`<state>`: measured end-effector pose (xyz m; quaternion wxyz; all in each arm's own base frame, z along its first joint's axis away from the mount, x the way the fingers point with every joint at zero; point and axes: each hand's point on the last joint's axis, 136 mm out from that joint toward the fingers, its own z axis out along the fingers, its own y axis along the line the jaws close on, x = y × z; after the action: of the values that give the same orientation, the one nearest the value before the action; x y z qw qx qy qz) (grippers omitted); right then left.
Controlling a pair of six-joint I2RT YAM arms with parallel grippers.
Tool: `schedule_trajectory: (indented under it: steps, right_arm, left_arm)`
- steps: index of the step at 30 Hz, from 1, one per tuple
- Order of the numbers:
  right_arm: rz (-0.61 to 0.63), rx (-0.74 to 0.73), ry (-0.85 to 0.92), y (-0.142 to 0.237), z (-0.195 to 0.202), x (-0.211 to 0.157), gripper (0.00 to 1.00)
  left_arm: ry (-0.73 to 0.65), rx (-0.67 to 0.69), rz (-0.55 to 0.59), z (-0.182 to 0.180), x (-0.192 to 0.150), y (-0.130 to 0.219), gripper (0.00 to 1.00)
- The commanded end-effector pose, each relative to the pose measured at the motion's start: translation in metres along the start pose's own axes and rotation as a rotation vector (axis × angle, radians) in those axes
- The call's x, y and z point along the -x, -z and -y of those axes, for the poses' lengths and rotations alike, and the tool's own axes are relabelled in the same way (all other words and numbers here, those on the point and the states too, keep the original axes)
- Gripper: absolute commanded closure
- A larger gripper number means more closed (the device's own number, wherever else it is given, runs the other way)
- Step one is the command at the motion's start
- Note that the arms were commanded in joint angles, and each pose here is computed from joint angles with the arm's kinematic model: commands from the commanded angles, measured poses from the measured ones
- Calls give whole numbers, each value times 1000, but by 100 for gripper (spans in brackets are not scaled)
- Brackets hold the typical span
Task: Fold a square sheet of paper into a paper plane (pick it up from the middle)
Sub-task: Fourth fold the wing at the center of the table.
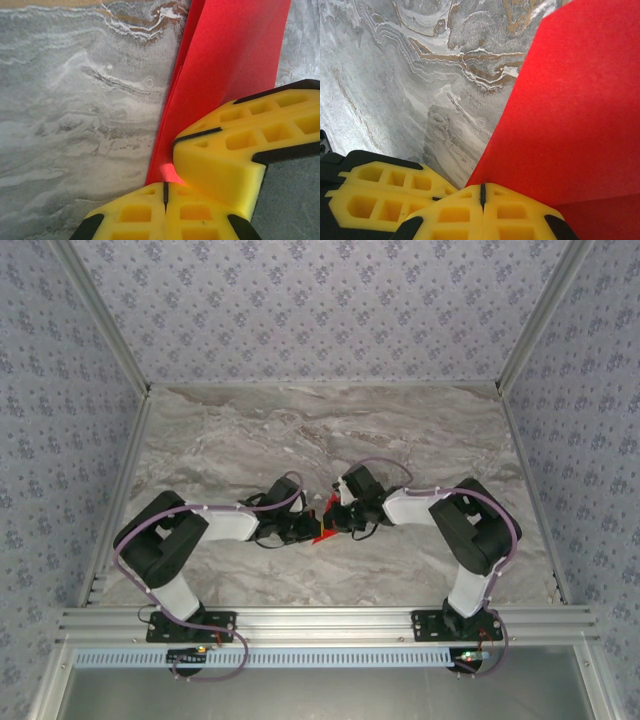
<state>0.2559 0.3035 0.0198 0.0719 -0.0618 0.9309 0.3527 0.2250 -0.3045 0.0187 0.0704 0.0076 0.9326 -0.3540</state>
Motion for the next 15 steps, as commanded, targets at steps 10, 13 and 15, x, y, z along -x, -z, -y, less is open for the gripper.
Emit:
schedule_trajectory:
  steps: [10,13,15]
  right_arm:
    - [149,-185,-180,36,109,53,100]
    - [193,-169,-179,50,107,69,100]
    - [209,-155,-148,57,94,74,100]
  left_arm:
    - [82,195,-117,-60,-46,-2,100]
    - [81,194,-118,-60,-46,-2,100]
    - [79,190,-112,-58,-44,-2,100]
